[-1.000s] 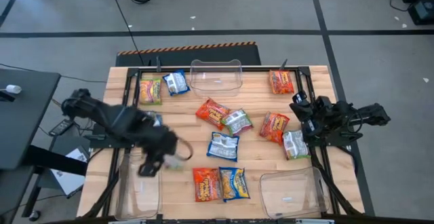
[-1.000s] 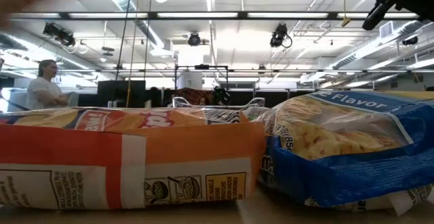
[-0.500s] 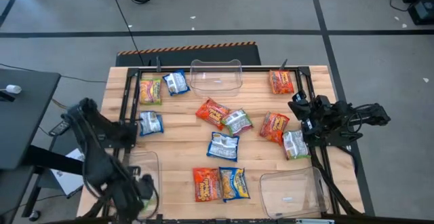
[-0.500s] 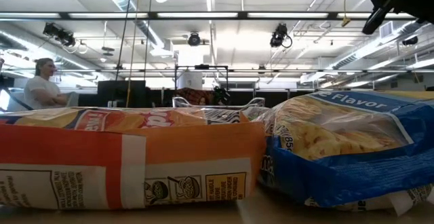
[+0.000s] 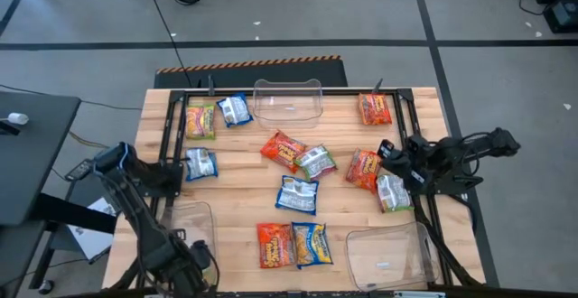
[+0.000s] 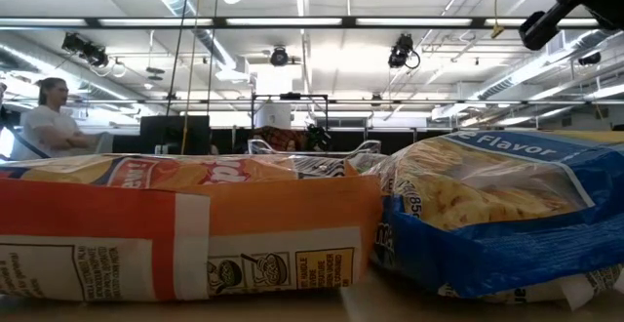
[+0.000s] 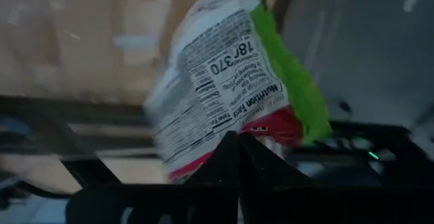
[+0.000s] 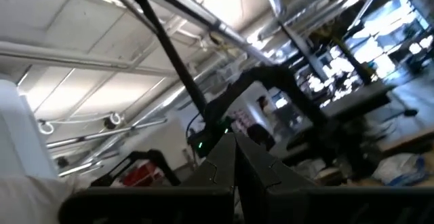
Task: Sort Maruchan noodles
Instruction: Put the green noodle pack into the bottom left transparent bin
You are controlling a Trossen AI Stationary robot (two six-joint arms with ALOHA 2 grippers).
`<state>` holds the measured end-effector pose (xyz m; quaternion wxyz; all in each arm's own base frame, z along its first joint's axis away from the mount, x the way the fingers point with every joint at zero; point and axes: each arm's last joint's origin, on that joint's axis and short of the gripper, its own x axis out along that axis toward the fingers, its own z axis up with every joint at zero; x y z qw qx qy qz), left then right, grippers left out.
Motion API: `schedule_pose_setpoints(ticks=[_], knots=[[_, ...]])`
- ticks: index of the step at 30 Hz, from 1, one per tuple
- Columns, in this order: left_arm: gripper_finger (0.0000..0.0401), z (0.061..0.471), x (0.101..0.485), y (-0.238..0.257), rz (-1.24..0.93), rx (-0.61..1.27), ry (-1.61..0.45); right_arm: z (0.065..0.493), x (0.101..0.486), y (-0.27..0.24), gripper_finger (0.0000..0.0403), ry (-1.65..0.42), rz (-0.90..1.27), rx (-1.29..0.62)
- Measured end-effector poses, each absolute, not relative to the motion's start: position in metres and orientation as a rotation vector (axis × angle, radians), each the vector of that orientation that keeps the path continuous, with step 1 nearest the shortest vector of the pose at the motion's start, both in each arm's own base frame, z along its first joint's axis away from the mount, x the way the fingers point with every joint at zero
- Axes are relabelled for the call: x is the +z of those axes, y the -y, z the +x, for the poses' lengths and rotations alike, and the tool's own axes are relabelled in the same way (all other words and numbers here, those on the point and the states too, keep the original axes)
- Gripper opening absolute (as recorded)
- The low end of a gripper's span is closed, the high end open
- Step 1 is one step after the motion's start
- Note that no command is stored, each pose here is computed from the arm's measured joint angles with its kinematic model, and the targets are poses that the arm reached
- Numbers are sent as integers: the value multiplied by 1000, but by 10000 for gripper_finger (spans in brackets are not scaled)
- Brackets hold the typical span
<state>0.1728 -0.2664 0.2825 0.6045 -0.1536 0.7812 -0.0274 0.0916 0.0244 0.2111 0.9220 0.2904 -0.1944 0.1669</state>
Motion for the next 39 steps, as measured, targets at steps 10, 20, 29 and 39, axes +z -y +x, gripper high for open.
schedule_pose_setpoints(ticks=[10, 20, 29, 39], knots=[[0, 187, 270, 279, -489, -46, -1832, 98, 203, -36, 9, 287, 614, 370], [0, 224, 245, 281, -609, 44, -1769, 101, 199, -42, 9, 236, 601, 372], [47, 229, 246, 274, -623, 60, -1775, 104, 196, -43, 9, 223, 525, 325], [145, 210, 303, 222, -634, 175, -1642, 108, 211, -36, 9, 268, 418, 128]])
